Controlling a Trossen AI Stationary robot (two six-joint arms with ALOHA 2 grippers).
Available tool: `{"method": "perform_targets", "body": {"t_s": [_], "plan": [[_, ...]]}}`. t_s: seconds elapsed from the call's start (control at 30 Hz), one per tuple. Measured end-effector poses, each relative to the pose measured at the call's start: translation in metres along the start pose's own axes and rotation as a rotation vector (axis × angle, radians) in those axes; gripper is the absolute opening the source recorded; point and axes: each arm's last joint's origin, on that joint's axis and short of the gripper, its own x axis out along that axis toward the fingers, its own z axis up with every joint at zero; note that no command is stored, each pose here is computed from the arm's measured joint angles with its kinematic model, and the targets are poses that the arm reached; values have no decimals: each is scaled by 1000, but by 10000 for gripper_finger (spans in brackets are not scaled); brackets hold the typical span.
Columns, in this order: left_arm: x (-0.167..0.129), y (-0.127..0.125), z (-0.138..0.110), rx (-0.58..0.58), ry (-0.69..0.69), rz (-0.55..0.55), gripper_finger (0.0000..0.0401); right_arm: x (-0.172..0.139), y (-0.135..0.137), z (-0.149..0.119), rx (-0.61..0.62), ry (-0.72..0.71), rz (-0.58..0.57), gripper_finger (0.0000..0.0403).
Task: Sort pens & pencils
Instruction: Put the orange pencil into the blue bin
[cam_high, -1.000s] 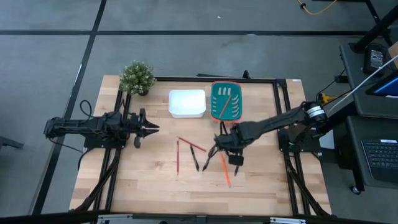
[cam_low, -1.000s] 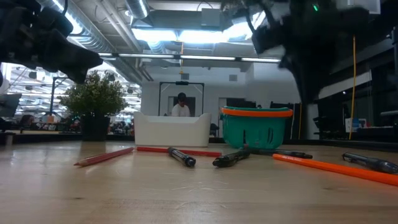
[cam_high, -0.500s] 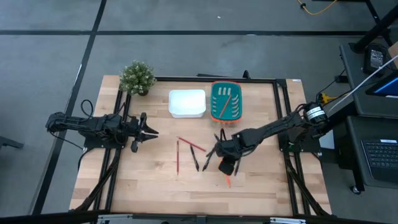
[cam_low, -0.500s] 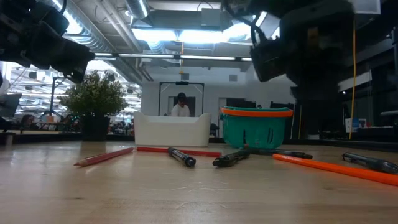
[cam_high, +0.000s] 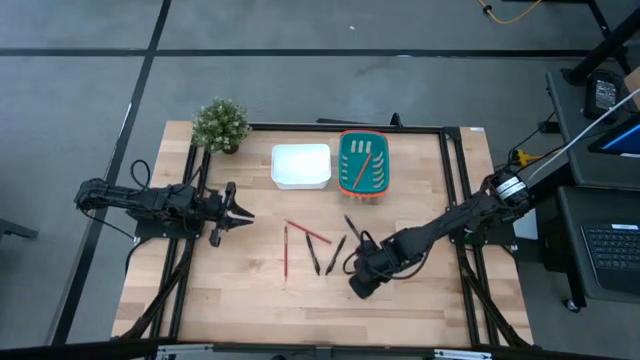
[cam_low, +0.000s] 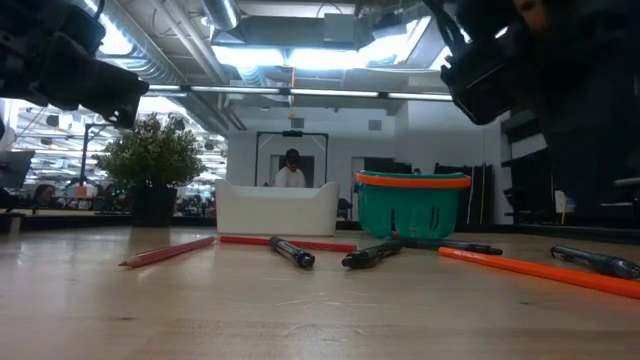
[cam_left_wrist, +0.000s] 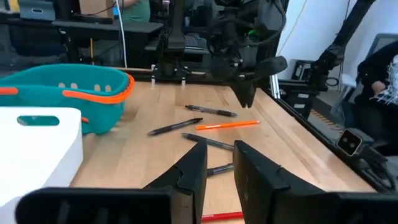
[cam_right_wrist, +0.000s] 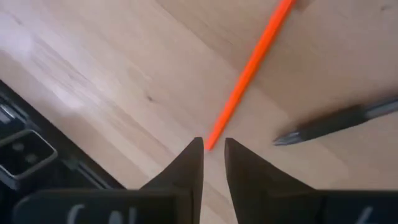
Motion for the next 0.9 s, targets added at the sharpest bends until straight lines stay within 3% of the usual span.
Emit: {"method": "perform_targets", "body": {"t_s": [0.17,0.4,0.6,0.9], "plan": [[0,0,0,69,0,0,72,0,5,3,51,-77,43,67],[0,0,0,148,0,0,72,-1,16,2,33,-45,167,67],[0,0,0,154,1,0,72,-4,24,7,6,-53,249,67],[0,0,0,157,0,0,72,-5,26,12,14,-75,274,67]]}}
